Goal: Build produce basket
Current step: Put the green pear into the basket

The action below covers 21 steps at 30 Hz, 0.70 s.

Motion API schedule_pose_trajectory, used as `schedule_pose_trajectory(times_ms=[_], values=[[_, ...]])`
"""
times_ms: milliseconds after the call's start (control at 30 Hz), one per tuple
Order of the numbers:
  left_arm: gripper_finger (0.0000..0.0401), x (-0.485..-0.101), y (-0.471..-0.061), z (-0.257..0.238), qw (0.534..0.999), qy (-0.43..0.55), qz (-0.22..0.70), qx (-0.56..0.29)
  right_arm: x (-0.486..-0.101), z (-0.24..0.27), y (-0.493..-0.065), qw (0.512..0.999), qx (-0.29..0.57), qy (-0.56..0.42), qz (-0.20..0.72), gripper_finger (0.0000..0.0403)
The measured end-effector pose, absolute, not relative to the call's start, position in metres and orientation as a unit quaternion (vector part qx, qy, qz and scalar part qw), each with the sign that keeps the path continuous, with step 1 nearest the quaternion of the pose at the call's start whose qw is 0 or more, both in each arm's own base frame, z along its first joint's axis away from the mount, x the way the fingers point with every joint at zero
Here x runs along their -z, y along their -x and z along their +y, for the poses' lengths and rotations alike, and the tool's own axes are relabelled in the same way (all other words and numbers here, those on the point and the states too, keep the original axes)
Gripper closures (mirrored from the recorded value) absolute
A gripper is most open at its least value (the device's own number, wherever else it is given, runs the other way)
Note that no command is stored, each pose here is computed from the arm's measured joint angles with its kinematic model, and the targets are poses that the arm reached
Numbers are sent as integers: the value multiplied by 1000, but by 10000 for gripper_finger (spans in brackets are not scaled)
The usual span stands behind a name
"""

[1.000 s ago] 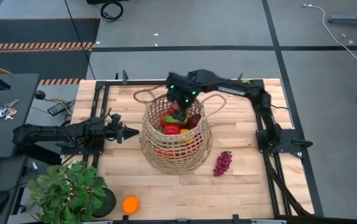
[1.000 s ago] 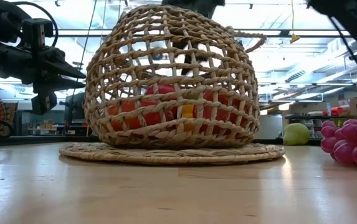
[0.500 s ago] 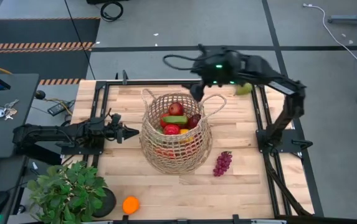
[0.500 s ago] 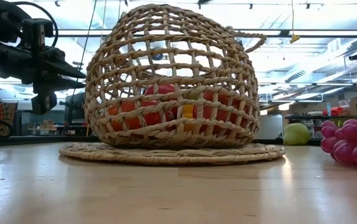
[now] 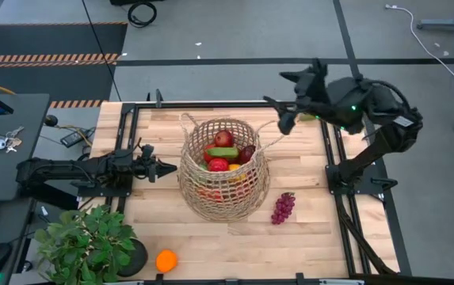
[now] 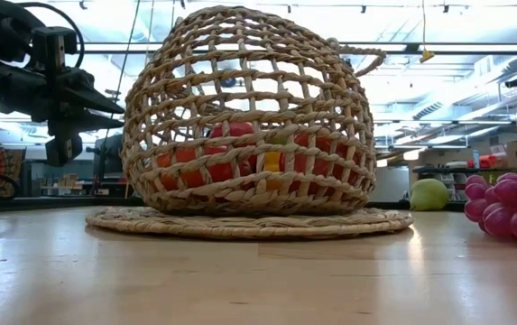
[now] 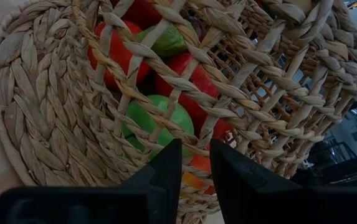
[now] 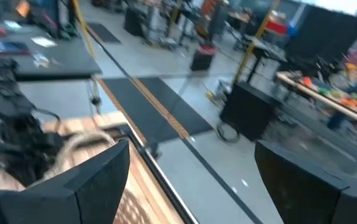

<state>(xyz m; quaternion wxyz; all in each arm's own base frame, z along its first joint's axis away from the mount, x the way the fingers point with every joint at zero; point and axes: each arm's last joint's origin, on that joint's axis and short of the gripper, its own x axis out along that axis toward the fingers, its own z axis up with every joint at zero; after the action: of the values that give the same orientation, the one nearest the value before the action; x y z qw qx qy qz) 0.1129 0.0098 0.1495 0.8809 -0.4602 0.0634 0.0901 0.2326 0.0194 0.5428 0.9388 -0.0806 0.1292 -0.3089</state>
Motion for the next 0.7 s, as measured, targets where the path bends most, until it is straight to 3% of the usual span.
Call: schedule_pose_trajectory(times_ms=[367,700], values=[[310,-149,-113,10,881,460,64,-90,-519,25,-185,887,416,38,197,55],[316,-150,-113,10,881,460,63,-90,-496,3,-157,858,459,3,232,55]])
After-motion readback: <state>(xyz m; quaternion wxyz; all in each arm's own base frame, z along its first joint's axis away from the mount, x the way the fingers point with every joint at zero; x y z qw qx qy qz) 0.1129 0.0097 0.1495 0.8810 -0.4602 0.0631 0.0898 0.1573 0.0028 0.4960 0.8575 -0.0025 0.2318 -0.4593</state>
